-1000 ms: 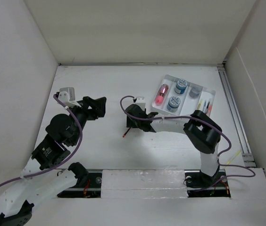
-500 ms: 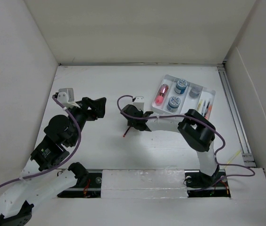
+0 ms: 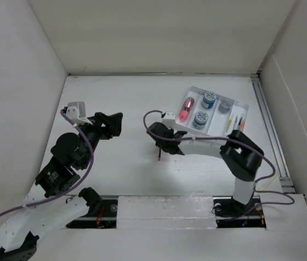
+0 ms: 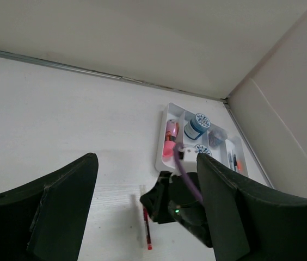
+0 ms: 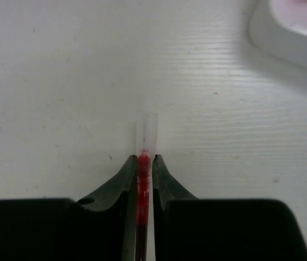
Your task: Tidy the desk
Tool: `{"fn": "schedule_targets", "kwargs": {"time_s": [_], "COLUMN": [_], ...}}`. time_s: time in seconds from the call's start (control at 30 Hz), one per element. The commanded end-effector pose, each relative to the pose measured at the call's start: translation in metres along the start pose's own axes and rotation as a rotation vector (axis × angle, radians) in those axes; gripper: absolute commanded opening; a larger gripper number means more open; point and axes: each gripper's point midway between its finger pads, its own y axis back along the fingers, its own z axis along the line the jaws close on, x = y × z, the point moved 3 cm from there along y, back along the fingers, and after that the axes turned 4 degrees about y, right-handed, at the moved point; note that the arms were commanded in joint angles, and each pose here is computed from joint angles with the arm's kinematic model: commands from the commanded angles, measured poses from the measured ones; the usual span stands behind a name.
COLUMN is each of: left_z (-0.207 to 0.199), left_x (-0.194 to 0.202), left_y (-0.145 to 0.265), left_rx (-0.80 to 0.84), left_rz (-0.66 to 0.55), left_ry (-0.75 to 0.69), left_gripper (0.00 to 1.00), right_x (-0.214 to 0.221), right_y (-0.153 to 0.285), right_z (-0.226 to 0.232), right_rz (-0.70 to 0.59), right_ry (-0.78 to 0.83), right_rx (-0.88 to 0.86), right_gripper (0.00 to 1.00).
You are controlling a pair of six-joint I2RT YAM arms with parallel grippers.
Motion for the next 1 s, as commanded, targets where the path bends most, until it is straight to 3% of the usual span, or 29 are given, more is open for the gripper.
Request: {"fn": "schedule_targets", "kwargs": {"time_s": [0.0, 0.1, 0.13, 0.17, 0.2, 0.3, 0.33, 0.47, 0.73, 0.97], "left_z": [-0.005, -0.006, -0.007, -0.007, -0.008, -0.008, -0.009, -0.010, -0.010, -0.008], "left_x": [-0.009, -0.011, -0.011, -0.011, -0.013, -0.015, -0.016, -0.017, -0.016, -0.014], "left_y": [-0.001, 0.000, 0.000, 0.001, 0.003, 0.005, 0.006, 0.007, 0.007, 0.005], "left_rx": [0.021, 0.032, 0.034, 0.034, 0.040, 0.048, 0.053, 0.063, 0.065, 0.051], "left_rz": [-0.039, -0.042, -0.040, -0.040, -0.043, -0.050, -0.054, -0.051, -0.048, -0.048], "left_ry": [0.010, 0.014, 0.013, 0.014, 0.018, 0.023, 0.026, 0.030, 0.029, 0.024], "left_gripper": [0.69, 0.69, 0.69, 0.69, 0.69, 0.69, 0.69, 0.70, 0.69, 0.70], "right_x": [-0.078, -0.102, -0.129, -0.127, -0.153, -0.145, -0.160, -0.154, -0.170, -0.165], "right_y": [0.038, 0.034, 0.037, 0.034, 0.039, 0.038, 0.045, 0.033, -0.008, -0.043], "right_z": [-0.026, -0.094, -0.136, -0.163, -0.228, -0.262, -0.276, -0.343, -0.395, -0.398], "right_rz": [-0.205, -0.235, -0.279, -0.278, -0.326, -0.314, -0.380, -0.335, -0.248, -0.135], "right_ry": [-0.158, -0.228, -0.308, -0.340, -0.479, -0.553, -0.599, -0.728, -0.799, -0.792], "right_rx": [0.012, 0.126, 0.183, 0.215, 0.239, 0.201, 0.160, 0.098, 0.110, 0.031], "right_gripper": [0.03, 0.03, 0.03, 0.03, 0.03, 0.03, 0.03, 0.04, 0.03, 0.04]}}
